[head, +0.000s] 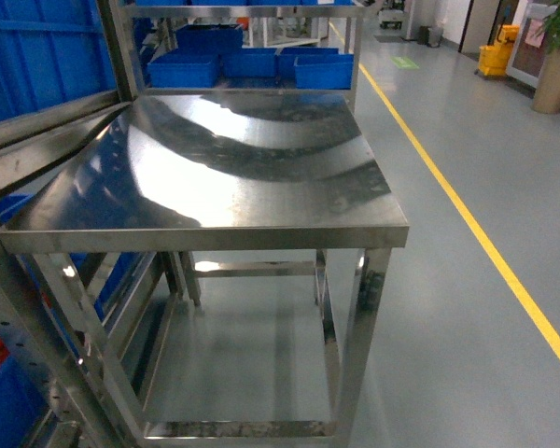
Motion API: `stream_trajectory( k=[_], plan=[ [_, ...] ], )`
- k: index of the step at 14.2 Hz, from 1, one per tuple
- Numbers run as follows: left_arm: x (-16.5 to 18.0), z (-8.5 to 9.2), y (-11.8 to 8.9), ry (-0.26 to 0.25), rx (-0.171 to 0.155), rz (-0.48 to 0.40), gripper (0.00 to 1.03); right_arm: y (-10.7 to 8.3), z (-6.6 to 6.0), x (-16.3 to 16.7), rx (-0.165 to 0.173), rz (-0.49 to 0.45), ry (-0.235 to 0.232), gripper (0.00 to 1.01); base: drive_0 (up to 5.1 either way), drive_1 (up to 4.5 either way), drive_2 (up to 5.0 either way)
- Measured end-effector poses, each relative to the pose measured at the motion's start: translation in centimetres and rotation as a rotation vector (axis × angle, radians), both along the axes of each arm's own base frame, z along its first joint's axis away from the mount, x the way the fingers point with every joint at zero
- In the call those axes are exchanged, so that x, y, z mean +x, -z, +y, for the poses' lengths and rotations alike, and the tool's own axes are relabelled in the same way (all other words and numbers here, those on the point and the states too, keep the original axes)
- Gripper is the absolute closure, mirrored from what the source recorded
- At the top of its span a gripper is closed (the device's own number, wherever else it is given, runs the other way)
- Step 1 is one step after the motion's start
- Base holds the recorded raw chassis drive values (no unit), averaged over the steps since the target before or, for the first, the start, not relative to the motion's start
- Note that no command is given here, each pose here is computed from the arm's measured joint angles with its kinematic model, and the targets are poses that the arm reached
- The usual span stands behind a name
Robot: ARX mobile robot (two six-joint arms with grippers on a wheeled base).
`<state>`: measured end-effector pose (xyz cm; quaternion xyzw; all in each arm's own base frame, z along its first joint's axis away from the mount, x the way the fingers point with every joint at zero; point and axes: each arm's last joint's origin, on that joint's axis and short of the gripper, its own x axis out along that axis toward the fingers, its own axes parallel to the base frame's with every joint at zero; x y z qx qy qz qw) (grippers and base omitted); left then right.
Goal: Pick blue part to blue bin on bottom shelf
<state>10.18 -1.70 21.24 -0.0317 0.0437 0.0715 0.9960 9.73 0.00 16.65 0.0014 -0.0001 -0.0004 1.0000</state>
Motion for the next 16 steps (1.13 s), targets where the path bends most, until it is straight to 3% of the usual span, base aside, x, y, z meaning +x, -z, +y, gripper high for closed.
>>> stream_trajectory(
  k=[16],
  plan=[
    [-0.02, 0.01, -0.02, -0.003, 0.0, -0.002, 0.6, 0.0, 0.0, 0.0, 0.0, 0.0, 0.0, 0.03, -4.8, 3.39, 1.5]
  ],
)
